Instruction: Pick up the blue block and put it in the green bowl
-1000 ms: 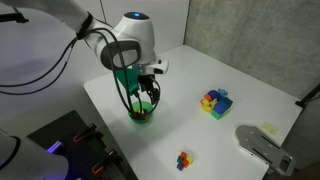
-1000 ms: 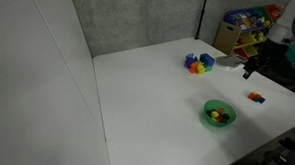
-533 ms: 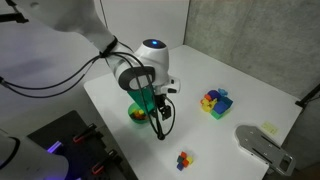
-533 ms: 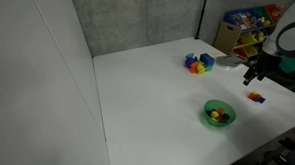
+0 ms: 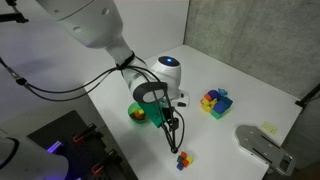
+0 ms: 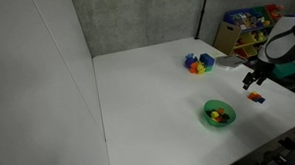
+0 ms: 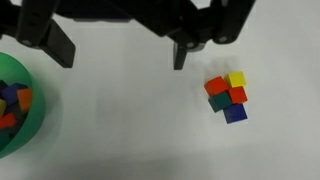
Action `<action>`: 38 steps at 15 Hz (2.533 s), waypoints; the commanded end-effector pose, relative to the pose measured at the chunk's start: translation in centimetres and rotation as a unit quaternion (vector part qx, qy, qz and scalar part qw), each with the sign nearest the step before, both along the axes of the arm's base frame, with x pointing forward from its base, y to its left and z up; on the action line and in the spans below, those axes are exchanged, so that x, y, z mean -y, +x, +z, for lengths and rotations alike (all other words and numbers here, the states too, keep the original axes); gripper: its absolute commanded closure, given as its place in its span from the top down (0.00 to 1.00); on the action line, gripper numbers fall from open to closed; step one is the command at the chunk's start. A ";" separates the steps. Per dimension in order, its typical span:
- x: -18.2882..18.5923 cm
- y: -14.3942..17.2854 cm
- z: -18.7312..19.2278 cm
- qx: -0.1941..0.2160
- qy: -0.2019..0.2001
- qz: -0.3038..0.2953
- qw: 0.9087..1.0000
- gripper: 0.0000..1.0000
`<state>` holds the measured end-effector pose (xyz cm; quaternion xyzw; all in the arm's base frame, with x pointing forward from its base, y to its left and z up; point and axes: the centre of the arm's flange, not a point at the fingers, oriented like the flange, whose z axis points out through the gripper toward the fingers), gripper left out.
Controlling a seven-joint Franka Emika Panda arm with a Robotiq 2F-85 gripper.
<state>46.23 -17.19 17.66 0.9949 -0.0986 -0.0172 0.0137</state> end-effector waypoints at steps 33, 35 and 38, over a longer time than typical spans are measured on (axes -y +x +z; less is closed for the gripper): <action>16.3 -2.4 -15.8 -0.055 -0.024 0.032 0.998 1.00; 16.4 -2.2 -15.9 -0.055 -0.022 0.034 0.998 1.00; 16.6 -2.0 -15.8 -0.049 -0.022 0.037 0.998 1.00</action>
